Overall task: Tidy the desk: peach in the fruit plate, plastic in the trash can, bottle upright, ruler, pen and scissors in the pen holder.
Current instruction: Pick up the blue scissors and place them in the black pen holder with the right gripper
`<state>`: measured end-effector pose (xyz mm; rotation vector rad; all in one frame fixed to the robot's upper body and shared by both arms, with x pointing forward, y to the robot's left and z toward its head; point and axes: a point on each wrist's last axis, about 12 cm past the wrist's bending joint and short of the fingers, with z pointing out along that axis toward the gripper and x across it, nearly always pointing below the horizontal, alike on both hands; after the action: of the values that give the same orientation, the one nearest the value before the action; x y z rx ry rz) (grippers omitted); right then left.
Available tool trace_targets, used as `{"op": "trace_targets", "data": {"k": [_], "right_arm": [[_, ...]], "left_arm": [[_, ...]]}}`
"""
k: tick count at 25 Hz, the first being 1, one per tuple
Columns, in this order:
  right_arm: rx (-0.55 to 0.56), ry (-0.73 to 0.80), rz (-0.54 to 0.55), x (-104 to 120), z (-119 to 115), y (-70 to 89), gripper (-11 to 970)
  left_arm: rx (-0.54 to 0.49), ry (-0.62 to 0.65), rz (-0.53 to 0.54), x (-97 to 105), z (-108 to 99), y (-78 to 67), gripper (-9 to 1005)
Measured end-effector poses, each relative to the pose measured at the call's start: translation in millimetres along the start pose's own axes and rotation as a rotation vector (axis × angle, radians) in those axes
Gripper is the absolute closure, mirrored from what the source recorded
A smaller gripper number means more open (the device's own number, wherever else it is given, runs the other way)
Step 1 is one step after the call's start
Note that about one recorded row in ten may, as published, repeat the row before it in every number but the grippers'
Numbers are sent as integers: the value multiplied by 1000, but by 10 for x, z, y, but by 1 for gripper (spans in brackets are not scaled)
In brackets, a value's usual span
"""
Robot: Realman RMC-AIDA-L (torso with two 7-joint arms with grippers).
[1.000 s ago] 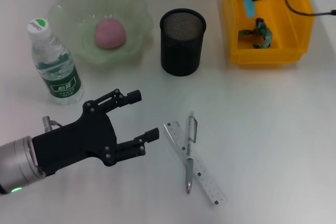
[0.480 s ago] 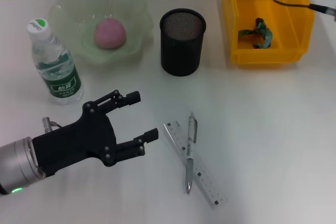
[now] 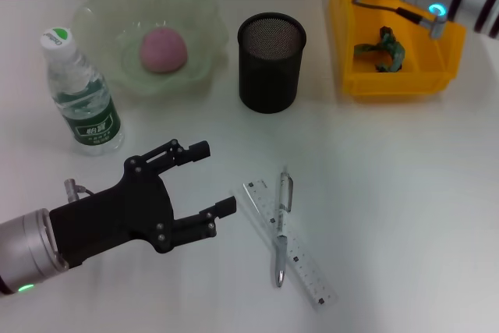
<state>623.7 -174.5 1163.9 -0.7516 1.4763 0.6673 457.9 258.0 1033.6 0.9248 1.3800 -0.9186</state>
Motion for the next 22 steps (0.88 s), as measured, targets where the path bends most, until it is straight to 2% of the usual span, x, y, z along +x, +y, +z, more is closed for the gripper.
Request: {"op": "trace_targets", "data": {"k": [5, 6, 11, 16, 22], "right_arm": [[6, 0, 93, 242, 168, -19, 731], [12, 13, 94, 312, 223, -16, 730], [5, 41, 88, 392, 284, 24, 728], [11, 59, 107, 479, 246, 48, 725], [23, 58, 139, 595, 95, 62, 722]], "left_arm": [[2, 0, -2, 6, -1, -10, 194], [2, 0, -1, 7, -2, -11, 194], [3, 1, -2, 9, -3, -14, 194], [3, 1, -2, 11, -8, -20, 194], [1, 2, -4, 17, -17, -29, 194]]}}
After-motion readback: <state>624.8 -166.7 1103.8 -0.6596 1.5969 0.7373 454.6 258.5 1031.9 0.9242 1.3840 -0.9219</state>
